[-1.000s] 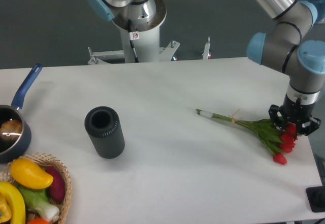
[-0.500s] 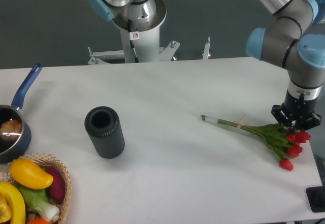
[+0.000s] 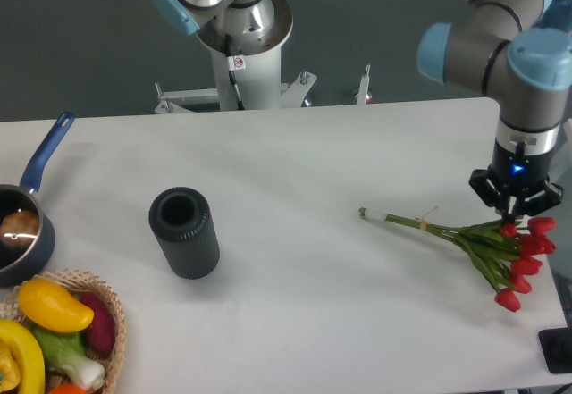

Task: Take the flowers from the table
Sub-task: 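Lift the gripped tulip bouquet up off the table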

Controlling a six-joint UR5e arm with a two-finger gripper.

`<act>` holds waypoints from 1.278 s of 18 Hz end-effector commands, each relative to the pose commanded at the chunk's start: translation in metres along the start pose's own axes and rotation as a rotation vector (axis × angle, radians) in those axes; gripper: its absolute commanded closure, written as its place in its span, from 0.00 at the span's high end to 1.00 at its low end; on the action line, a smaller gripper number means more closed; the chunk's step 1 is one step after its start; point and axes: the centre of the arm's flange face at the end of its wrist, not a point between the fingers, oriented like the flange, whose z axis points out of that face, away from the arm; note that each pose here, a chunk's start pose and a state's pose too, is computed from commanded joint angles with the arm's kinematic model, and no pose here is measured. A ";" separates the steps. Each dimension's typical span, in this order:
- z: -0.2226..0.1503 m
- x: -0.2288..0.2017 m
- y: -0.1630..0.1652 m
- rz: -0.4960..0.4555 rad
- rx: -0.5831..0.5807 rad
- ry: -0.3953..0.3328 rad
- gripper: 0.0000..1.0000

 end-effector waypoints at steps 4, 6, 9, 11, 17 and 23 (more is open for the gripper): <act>-0.036 0.013 -0.002 0.005 -0.006 0.021 0.00; -0.056 0.018 -0.003 0.007 -0.004 0.014 0.00; -0.074 0.019 -0.002 0.022 -0.033 0.024 0.00; -0.086 0.017 -0.006 0.043 -0.035 0.021 0.00; -0.125 0.034 -0.014 0.062 -0.048 0.035 0.00; -0.166 0.062 -0.019 0.140 -0.064 0.052 0.00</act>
